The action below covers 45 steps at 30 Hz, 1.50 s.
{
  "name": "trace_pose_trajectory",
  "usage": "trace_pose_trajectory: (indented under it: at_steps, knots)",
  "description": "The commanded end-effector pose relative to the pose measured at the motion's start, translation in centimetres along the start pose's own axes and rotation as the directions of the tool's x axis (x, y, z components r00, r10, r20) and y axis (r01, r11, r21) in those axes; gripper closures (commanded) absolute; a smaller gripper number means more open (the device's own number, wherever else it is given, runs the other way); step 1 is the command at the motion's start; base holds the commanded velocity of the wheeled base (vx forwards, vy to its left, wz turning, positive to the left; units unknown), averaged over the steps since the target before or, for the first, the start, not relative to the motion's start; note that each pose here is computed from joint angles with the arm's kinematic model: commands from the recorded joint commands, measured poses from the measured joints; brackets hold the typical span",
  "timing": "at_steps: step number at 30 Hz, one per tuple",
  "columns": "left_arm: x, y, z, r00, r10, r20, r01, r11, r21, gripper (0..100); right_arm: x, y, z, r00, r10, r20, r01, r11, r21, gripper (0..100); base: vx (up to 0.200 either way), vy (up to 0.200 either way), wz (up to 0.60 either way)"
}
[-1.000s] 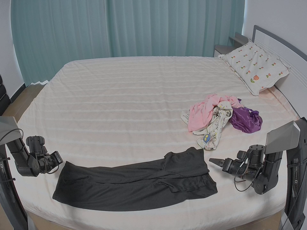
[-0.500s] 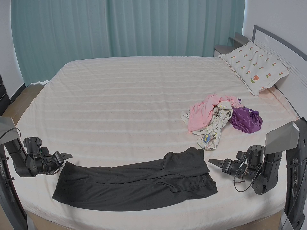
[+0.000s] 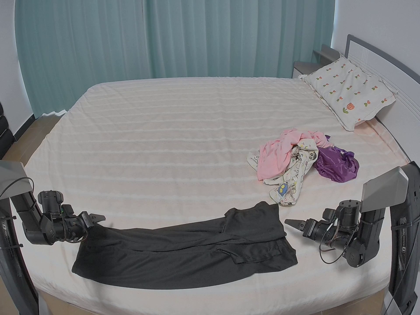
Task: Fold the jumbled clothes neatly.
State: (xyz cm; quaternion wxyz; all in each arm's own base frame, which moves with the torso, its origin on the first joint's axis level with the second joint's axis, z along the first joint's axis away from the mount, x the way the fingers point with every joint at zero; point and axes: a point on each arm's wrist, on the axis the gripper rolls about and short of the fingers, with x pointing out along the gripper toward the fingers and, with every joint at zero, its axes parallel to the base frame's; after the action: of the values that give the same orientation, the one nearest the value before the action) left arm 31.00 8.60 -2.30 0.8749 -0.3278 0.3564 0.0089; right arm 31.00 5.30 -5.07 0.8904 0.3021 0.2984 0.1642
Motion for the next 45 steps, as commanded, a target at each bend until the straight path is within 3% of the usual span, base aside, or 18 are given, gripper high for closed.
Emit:
trace_pose_trajectory:
  at_steps: [1, 15, 27, 28, 36, 45]
  knots:
    - [0.6, 0.5, -0.3, 1.0, 0.023, -0.008, -0.024, 1.0, -0.008, 100, 0.0, 0.0, 0.0, 1.0, 0.004, 0.004, -0.004, 1.0, -0.002, 0, 0.0, 0.0, 0.0]
    - [-1.0, 3.3, 1.0, 0.993, 0.099, 0.058, -0.094, 0.992, -0.086, 100, 0.0, 0.0, -0.1, 1.0, 0.003, 0.002, -0.003, 1.0, -0.002, 0, 0.0, 0.0, 0.0]
    - [-1.0, 3.7, 1.1, 0.992, 0.108, 0.059, -0.102, 0.99, -0.097, 100, 0.0, 0.0, -0.1, 1.0, 0.004, 0.001, -0.004, 1.0, -0.002, 0, 0.0, 0.0, 0.0]
    - [-1.1, 3.8, 1.1, 0.992, 0.109, 0.059, -0.103, 0.99, -0.098, 0, 0.0, 0.0, -0.1, 1.0, 0.004, 0.001, -0.004, 1.0, -0.002, 0, 0.0, 0.0, 0.0]
    - [-3.2, 1.5, 4.1, 0.982, 0.059, 0.182, -0.022, 0.979, -0.2, 0, 0.0, 0.1, 0.0, 1.0, 0.006, 0.004, -0.006, 1.0, -0.003, 0, 0.0, 0.0, 0.0]
    - [-3.5, 0.6, 3.5, 0.985, 0.048, 0.169, -0.013, 0.98, -0.199, 0, -0.1, 0.2, -0.1, 1.0, 0.007, -0.002, -0.007, 1.0, -0.004, 0, -0.089, 0.0, 0.0]
